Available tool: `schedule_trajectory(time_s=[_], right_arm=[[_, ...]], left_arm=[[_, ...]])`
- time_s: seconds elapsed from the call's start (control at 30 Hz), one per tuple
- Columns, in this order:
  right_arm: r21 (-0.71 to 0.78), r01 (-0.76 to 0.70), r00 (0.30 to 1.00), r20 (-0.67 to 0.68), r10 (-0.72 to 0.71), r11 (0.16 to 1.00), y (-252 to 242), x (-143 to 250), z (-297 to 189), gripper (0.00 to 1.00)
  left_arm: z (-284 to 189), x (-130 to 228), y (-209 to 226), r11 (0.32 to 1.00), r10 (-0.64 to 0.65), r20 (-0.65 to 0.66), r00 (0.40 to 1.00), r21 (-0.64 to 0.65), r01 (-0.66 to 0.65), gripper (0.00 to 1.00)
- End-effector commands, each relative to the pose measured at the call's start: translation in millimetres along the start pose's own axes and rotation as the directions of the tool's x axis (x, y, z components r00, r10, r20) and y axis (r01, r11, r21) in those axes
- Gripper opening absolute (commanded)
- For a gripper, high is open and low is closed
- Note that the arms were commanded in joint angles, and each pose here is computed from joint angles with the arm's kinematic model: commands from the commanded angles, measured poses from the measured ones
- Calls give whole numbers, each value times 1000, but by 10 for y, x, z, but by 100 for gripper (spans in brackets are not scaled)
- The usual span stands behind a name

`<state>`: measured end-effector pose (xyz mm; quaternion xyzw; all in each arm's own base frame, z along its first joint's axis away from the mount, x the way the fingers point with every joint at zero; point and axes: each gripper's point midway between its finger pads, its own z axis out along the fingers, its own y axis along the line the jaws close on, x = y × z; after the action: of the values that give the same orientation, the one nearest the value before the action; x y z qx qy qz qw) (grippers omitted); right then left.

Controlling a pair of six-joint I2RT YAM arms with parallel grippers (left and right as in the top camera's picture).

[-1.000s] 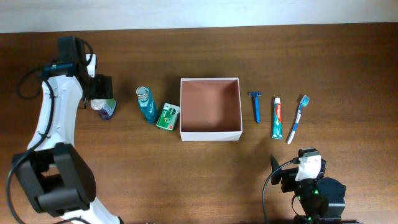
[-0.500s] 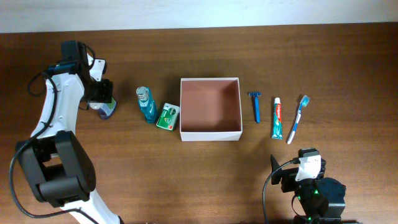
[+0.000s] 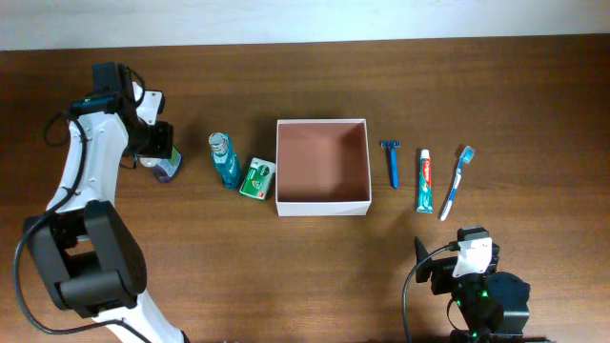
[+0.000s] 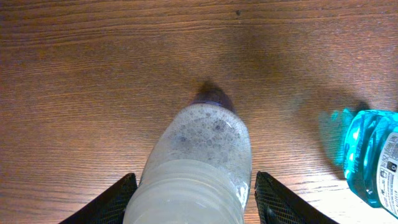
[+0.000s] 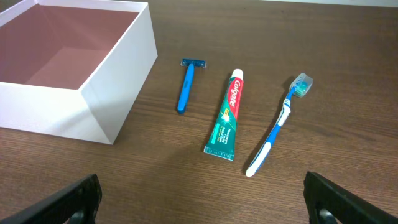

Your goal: Pack container

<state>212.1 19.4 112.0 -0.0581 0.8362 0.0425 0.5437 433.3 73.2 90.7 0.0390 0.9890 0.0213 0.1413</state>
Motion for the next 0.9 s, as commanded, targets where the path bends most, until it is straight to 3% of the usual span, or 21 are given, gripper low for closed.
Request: schedule_trajectory(time_s=[0.0,0.27,0.6,0.87], right_arm=[[-1,-12,1000,1,12,1000,-2,14,5,99],[-1,-12,1000,2,12,1000,-2,13,5,99],[-1,-12,1000,2,12,1000,-2,13,5,99],[-1,-12,1000,2,12,1000,-2,13,5,99]], left_arm=[[117,89,-142,997,-3,-39,999,77,6,4],[-226,-77,-118,997,-51,23,998,63,50,1],[-1257,-456,-297,1000,23,233,972,-4,-23,0],[-1744,-526,-526,996,88,340,936,-51,-75,1]])
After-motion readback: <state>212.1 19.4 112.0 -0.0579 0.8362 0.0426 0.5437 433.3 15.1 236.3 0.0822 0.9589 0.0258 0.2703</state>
